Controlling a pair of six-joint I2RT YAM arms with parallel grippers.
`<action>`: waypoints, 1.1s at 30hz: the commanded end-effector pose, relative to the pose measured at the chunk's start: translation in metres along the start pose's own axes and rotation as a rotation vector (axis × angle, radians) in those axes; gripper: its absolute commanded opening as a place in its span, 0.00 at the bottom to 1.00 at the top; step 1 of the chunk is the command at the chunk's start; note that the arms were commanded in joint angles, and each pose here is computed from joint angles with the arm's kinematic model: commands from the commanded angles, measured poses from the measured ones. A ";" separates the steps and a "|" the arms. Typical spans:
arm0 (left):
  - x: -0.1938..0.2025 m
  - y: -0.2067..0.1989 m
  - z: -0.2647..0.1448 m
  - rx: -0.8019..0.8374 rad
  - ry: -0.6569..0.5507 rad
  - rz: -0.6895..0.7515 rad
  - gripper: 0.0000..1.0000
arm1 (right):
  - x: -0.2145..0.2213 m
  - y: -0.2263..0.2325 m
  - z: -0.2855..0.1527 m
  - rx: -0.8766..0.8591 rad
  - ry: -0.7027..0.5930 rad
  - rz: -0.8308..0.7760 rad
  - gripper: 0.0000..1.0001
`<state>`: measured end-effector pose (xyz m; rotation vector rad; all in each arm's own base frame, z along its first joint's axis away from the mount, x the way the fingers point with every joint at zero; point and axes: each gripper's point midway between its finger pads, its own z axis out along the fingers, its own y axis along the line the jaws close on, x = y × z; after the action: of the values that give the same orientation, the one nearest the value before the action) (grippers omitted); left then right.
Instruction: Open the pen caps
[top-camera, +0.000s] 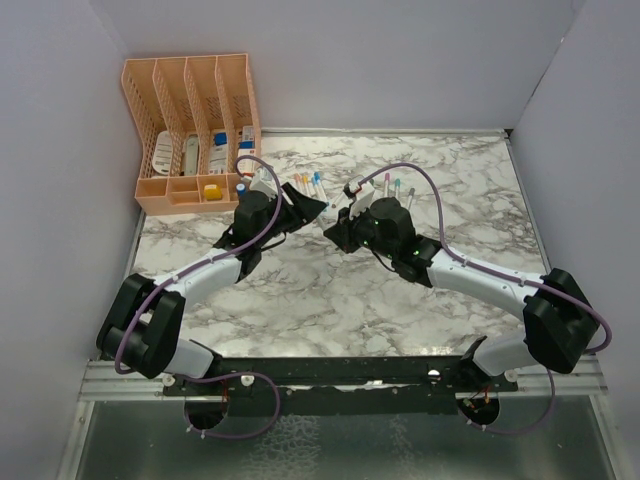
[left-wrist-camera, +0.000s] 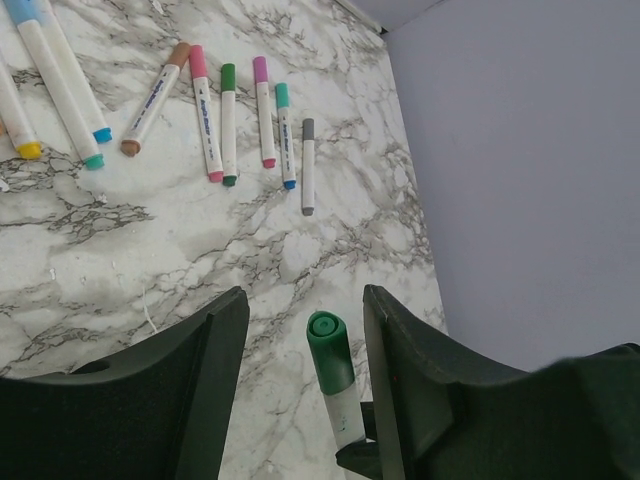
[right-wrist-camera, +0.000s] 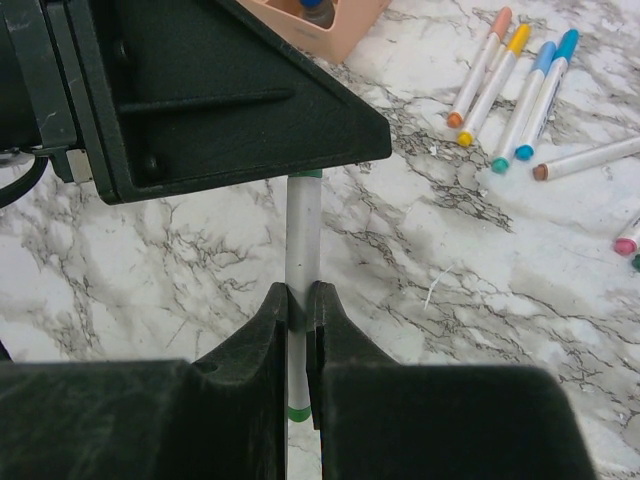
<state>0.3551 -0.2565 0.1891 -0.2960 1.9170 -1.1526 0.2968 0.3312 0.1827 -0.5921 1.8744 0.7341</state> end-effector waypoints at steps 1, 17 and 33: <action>-0.007 -0.023 -0.005 0.078 -0.017 0.015 0.50 | -0.013 0.011 0.003 -0.044 -0.036 -0.019 0.01; -0.004 -0.024 -0.007 0.090 -0.008 0.014 0.00 | -0.007 0.010 0.007 -0.045 -0.015 -0.020 0.01; -0.001 -0.033 -0.012 0.121 0.006 0.018 0.00 | -0.010 0.011 0.015 -0.041 0.013 -0.015 0.80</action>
<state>0.3498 -0.2605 0.2000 -0.2711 1.8913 -1.2023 0.3007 0.3396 0.1844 -0.6144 1.8777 0.7442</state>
